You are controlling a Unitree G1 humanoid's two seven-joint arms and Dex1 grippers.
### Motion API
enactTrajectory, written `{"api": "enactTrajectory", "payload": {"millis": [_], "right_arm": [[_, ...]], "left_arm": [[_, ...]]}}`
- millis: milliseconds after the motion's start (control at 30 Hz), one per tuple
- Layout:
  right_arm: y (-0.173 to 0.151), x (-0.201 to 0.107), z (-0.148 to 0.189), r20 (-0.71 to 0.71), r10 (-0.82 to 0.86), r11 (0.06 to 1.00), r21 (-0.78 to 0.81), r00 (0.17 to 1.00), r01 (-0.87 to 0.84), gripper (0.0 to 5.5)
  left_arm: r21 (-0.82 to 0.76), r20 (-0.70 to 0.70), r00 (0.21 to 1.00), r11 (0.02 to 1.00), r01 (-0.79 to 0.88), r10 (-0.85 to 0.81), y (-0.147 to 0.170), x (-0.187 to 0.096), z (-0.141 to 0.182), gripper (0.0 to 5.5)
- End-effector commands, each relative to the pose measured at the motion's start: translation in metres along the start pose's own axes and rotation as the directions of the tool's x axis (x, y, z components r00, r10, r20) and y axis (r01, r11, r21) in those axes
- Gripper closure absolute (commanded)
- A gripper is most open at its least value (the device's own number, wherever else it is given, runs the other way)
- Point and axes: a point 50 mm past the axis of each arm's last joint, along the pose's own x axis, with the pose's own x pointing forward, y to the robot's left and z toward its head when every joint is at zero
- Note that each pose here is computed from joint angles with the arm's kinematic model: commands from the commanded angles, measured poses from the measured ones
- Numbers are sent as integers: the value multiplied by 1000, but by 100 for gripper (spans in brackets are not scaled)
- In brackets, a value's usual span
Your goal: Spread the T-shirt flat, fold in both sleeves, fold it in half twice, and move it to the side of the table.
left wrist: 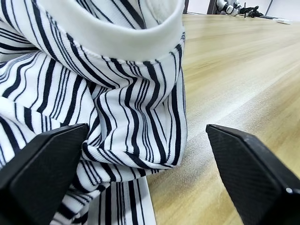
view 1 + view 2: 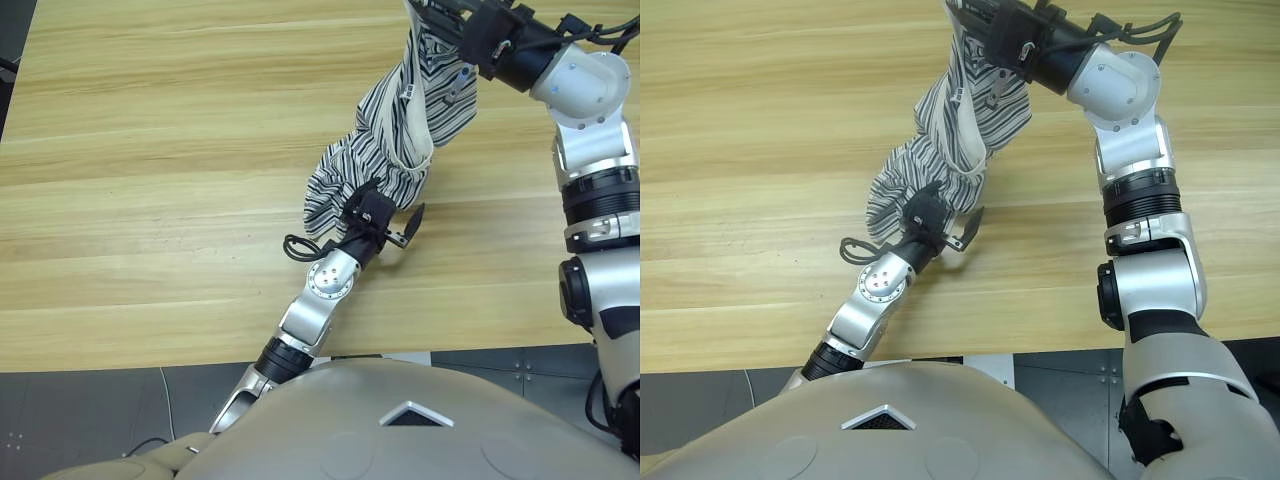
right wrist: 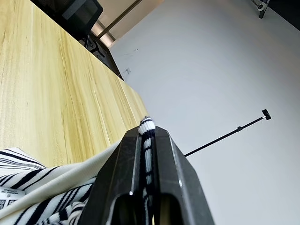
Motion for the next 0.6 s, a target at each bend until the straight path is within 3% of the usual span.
{"api": "enactTrajectory", "payload": {"millis": [33, 267, 600], "right_arm": [[-1, -1, 0, -6, 16, 1000, -6, 1000, -16, 540], [-4, 4, 1, -5, -4, 1000, -3, 1000, 4, 540], [-8, 9, 3, 0, -17, 1000, -5, 1000, 17, 540]], "left_arm": [[-50, 148, 985, 994, 93, -85, -46, 13, 37, 84], [64, 267, 964, 998, -14, -4, -35, -3, 56, 84], [-30, 182, 983, 999, 17, -11, -42, -1, 46, 84]]}}
